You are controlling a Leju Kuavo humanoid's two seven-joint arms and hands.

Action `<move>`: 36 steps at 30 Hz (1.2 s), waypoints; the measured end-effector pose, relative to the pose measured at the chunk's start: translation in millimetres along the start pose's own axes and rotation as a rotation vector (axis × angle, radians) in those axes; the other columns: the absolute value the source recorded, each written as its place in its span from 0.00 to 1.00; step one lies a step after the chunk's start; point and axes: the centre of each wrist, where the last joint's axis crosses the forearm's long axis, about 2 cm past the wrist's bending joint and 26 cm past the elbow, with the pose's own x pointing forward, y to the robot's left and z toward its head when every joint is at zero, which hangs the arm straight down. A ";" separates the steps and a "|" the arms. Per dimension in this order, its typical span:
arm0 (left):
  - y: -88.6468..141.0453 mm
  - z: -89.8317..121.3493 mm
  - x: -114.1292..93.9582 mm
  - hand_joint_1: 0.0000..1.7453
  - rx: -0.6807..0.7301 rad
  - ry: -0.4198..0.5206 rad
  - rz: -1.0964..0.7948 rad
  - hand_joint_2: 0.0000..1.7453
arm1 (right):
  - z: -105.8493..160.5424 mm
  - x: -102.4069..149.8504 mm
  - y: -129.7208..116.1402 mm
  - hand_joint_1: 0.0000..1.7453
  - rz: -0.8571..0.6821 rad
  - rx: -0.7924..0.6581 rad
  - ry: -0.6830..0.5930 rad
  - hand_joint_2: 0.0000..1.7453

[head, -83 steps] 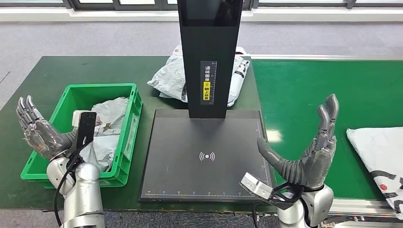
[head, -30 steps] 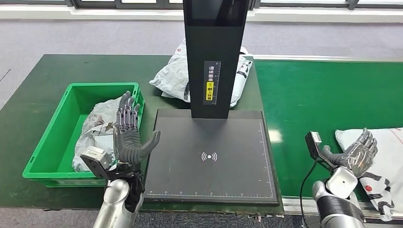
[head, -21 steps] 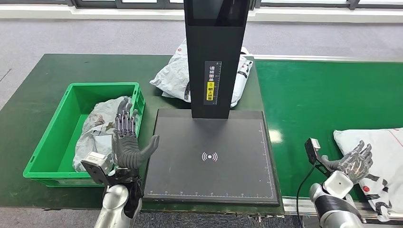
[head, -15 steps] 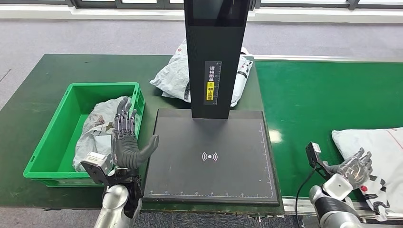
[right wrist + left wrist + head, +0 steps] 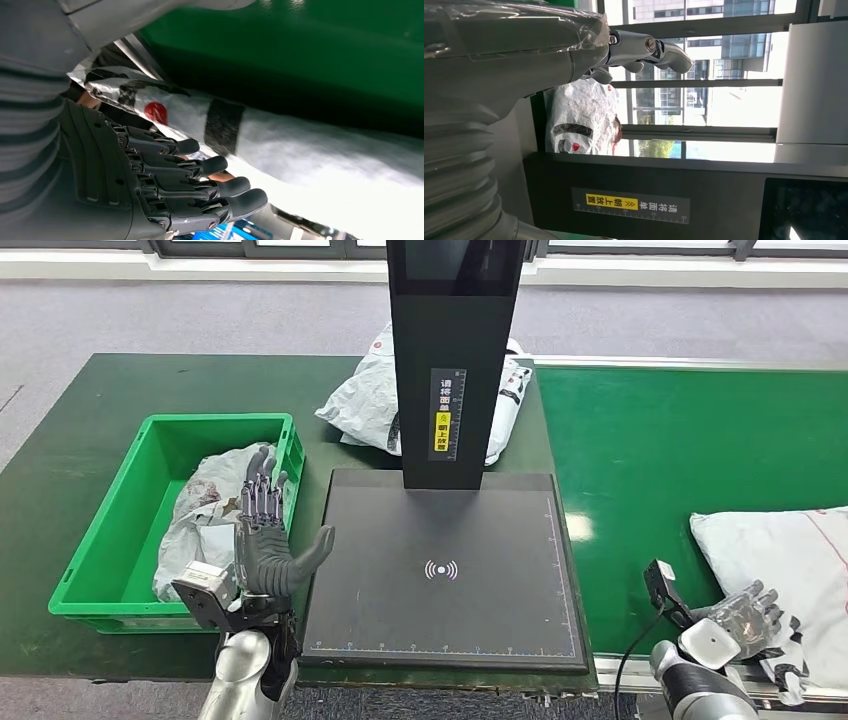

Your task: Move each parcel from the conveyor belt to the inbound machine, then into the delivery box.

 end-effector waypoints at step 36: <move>6.1 18.2 -17.8 0.00 0.094 0.099 -0.107 1.00 | -23.2 -52.5 13.0 1.00 0.083 0.002 0.098 1.00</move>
